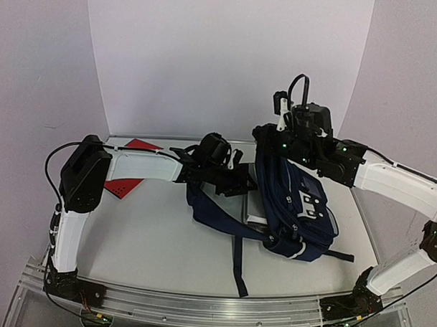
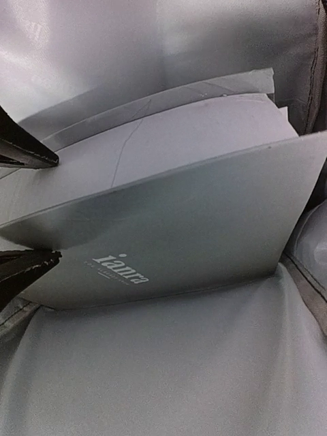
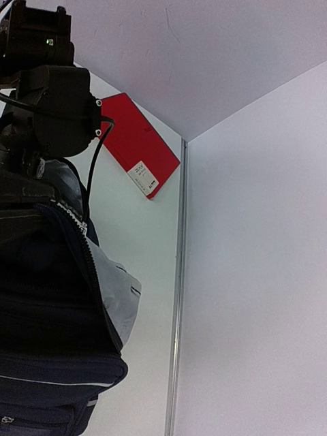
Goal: Pack the student bag
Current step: Place the book in the student bag.
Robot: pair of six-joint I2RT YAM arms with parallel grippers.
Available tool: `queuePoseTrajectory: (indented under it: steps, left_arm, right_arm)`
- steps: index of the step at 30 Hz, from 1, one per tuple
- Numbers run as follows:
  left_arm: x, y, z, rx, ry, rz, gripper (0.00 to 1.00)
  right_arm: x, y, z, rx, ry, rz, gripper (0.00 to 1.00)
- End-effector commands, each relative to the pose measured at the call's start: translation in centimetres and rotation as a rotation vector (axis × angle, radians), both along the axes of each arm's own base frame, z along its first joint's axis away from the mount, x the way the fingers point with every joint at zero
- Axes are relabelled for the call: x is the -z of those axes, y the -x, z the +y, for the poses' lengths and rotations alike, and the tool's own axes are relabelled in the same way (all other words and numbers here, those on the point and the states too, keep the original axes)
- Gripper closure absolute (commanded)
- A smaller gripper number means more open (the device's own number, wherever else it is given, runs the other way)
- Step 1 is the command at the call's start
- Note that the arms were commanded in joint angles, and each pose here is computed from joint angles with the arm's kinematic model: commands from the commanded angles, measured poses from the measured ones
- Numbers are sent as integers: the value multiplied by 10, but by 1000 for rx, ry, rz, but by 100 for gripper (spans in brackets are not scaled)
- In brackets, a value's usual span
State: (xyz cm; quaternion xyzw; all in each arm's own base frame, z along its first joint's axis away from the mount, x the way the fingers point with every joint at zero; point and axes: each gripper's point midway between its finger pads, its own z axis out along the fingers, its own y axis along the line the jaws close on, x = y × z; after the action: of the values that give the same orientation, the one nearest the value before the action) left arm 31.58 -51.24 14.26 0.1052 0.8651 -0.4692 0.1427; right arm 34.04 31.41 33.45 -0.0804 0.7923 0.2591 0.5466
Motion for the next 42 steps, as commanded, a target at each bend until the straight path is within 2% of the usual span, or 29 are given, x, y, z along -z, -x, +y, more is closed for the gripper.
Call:
queuePoseTrajectory:
  steps: [1, 8, 14, 20, 25, 31, 37, 39, 42]
  left_arm:
    - [-58, 7, -34, 54, 186, -80, 61]
    - [-67, 2, -42, 55, 192, -89, 61]
    - [-56, 5, -38, 58, 133, -67, 61]
    - [-44, 14, -45, 82, 130, -40, 61]
    - [-57, 23, -52, 115, 237, -61, 61]
    - [-92, 30, -61, 157, 325, -168, 61]
    - [-65, 39, -77, 196, 233, -114, 58]
    - [-59, 37, -68, 169, 193, -128, 56]
    - [-55, 29, -40, 105, 121, -155, 47]
  right_arm:
    - [-135, 8, 8, -59, -283, -276, 100]
    - [-169, 7, 27, -129, -305, -338, 100]
    - [-192, 5, 34, -147, -302, -397, 100]
    - [-203, 5, 44, -184, -326, -427, 100]
    - [-205, 2, 40, -155, -335, -436, 100]
    - [-171, -8, 34, -91, -299, -382, 100]
    - [-161, -5, 26, -72, -286, -372, 100]
    - [-161, -4, 20, -55, -285, -373, 100]
    - [-160, -3, 6, 0, -287, -371, 100]
